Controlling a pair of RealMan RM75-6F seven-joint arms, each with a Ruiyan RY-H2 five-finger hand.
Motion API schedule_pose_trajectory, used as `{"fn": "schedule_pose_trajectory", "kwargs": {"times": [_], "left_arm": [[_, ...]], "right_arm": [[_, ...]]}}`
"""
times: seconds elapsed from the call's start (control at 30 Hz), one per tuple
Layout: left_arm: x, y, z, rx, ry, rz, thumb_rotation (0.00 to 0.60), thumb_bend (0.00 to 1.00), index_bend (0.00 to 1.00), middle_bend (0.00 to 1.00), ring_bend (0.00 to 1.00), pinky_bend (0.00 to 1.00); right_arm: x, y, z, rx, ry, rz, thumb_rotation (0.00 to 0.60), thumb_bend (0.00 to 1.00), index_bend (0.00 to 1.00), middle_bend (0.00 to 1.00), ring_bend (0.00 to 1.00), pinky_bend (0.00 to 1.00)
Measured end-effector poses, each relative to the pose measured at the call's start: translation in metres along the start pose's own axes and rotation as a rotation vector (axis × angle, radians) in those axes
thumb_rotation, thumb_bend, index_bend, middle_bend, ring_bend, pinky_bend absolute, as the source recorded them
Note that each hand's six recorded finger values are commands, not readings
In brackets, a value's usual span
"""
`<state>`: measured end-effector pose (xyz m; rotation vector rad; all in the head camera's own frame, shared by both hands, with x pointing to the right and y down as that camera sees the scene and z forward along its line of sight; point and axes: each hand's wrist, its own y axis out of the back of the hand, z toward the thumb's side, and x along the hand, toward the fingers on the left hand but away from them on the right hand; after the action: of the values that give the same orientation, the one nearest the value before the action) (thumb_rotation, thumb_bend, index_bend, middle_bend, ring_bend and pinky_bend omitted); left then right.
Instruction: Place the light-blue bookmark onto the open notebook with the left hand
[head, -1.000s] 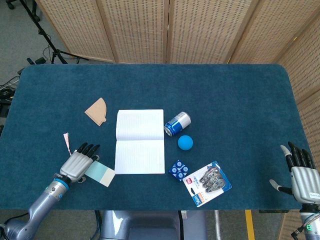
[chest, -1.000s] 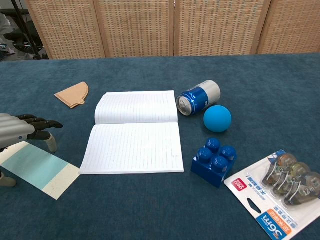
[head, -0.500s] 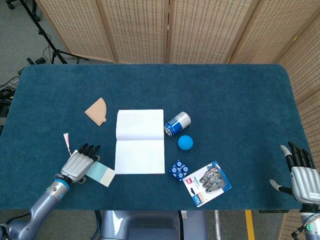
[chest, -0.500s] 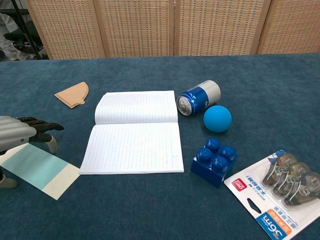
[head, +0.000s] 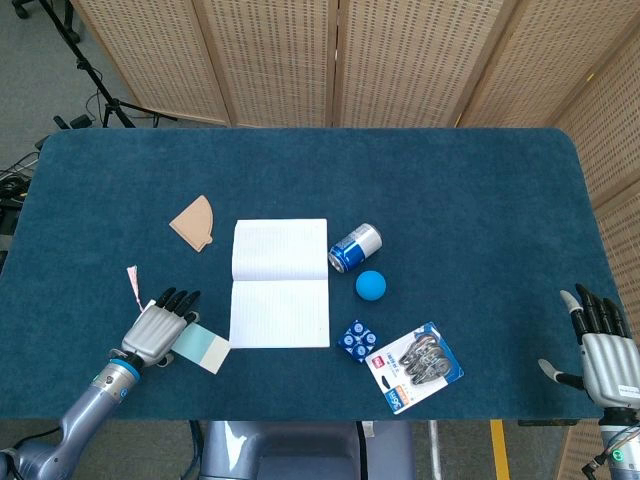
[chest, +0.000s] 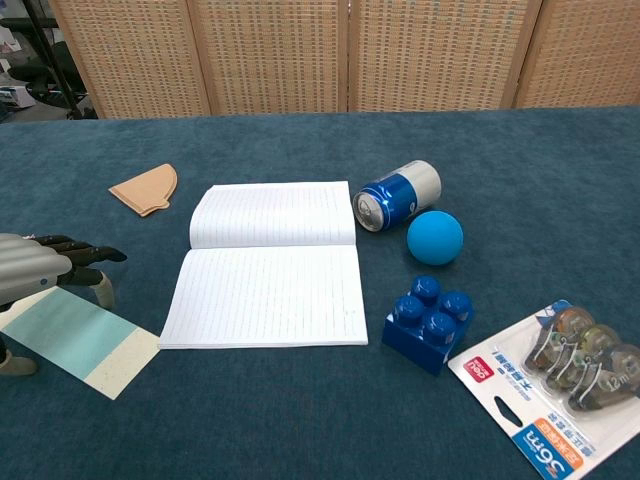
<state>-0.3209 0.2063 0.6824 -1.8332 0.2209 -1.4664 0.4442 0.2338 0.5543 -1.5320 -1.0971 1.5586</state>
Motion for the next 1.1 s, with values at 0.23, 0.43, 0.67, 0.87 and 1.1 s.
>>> {"fn": "schedule_pose_trajectory", "kwargs": {"times": [0.23,0.43,0.67,0.87,1.1], "left_arm": [[-0.0004,-0.0004,0.0002,-0.004,0.002,0.001,0.600,0.28,0.48,0.00,0.00,0.00],[0.0000,-0.0008,-0.0001,-0.006,0.005,0.001,0.600,0.31,0.49,0.00,0.00,0.00],[-0.0003,0.0006,0.0000,-0.006,0.005,0.004,0.600,0.35,0.49,0.00,0.00,0.00],[-0.0004,0.0010,-0.0003,-0.007,0.007,0.005,0.600,0.40,0.50,0.00,0.00,0.00],[-0.0001,0.0002,0.0003,-0.010,0.007,0.003,0.600,0.43,0.51,0.00,0.00,0.00]], "right_arm": [[0.0003,0.0006,-0.0002,-0.001,0.000,-0.002,0.600,0.05,0.00,0.00,0.00,0.00],[0.0005,0.0010,-0.0007,-0.002,-0.001,-0.003,0.600,0.05,0.00,0.00,0.00,0.00],[0.0006,0.0010,-0.0007,-0.003,-0.001,-0.003,0.600,0.05,0.00,0.00,0.00,0.00],[0.0006,0.0011,-0.0005,-0.004,0.000,-0.003,0.600,0.05,0.00,0.00,0.00,0.00],[0.0007,0.0009,-0.0002,-0.003,0.001,-0.002,0.600,0.05,0.00,0.00,0.00,0.00]]}}
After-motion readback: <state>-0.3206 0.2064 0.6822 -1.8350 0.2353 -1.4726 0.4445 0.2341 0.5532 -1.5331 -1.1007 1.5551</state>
